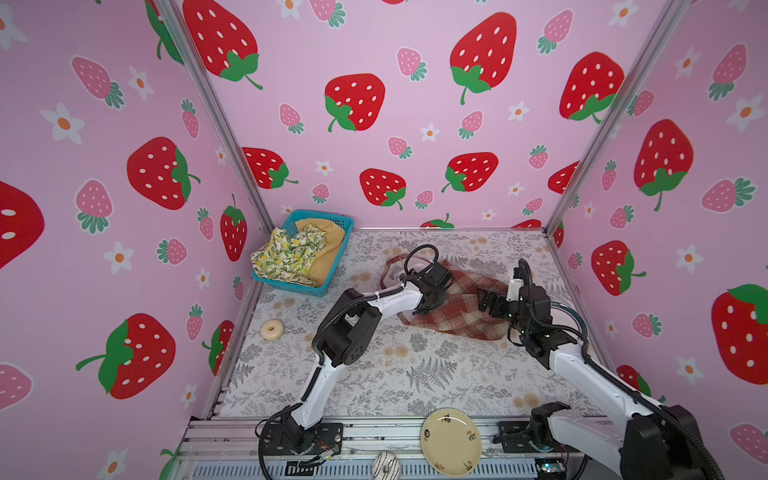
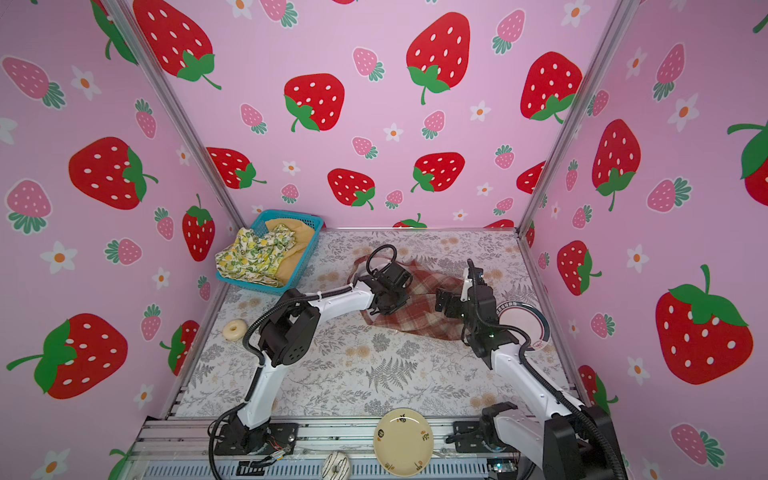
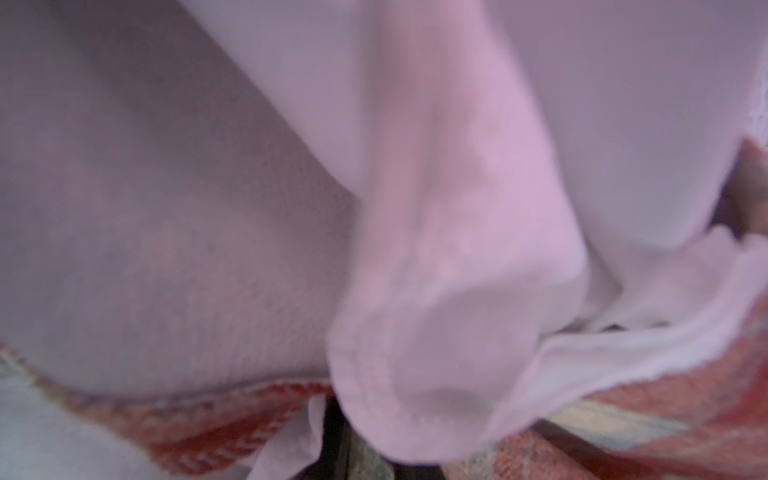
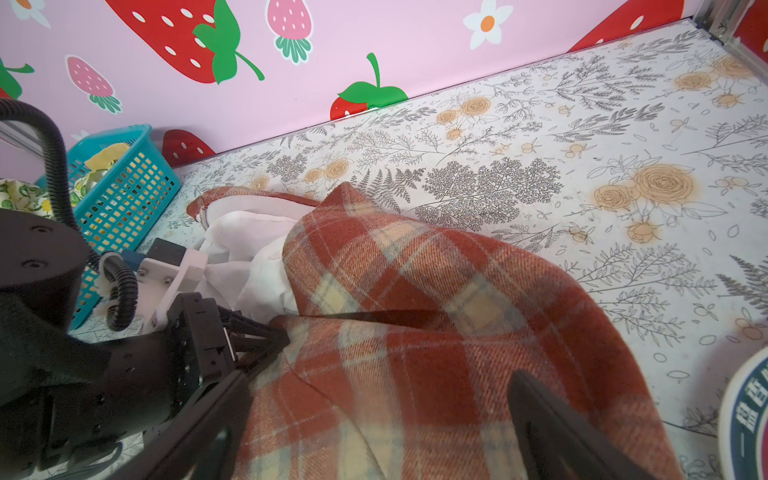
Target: Fold and stack the skirts
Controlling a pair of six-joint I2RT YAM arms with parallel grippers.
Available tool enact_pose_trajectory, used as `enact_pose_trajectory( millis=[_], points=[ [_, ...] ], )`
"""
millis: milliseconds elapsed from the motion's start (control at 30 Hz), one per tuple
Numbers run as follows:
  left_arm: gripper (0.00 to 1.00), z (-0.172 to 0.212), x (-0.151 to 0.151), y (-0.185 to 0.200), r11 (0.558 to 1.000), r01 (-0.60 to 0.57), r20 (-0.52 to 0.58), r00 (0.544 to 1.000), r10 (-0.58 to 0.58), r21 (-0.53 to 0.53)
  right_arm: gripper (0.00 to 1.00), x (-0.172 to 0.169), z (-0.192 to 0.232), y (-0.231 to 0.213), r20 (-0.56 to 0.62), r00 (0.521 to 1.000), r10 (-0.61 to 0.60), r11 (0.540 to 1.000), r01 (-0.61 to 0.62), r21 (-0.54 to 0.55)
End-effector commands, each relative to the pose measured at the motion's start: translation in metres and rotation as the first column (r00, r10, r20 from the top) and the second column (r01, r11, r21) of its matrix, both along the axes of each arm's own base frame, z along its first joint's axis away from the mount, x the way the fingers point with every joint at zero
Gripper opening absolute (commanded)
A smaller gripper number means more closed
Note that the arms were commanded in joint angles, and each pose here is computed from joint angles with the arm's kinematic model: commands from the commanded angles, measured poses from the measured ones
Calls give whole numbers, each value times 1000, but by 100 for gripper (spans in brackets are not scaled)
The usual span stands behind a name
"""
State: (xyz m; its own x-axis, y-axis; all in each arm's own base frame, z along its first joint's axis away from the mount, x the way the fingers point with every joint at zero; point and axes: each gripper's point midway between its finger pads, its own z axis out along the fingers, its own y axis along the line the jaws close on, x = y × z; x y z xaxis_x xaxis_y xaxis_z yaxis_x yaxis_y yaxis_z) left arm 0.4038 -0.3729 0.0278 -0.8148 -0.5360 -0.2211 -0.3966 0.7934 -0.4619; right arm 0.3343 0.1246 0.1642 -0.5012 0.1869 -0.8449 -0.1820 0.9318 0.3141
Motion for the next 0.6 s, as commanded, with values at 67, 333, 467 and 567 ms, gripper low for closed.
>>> enact_pose_trajectory(
  millis=[67, 333, 467, 567],
  points=[
    [8, -36, -16, 16, 996, 19, -91, 996, -11, 88, 100, -5, -3, 4, 0, 1000, 10, 999, -10, 34],
    [0, 43, -9, 20, 999, 54, 63, 997, -54, -2, 100, -11, -21, 13, -32, 997, 75, 997, -75, 4],
    [0, 72, -17, 32, 997, 59, 119, 992, -53, -48, 98, -13, -31, 19, -53, 993, 105, 994, -107, -19],
    [0, 81, -29, 42, 995, 52, 147, 988, -40, -83, 98, -16, -38, 23, -61, 990, 123, 992, -126, -34]
  ],
)
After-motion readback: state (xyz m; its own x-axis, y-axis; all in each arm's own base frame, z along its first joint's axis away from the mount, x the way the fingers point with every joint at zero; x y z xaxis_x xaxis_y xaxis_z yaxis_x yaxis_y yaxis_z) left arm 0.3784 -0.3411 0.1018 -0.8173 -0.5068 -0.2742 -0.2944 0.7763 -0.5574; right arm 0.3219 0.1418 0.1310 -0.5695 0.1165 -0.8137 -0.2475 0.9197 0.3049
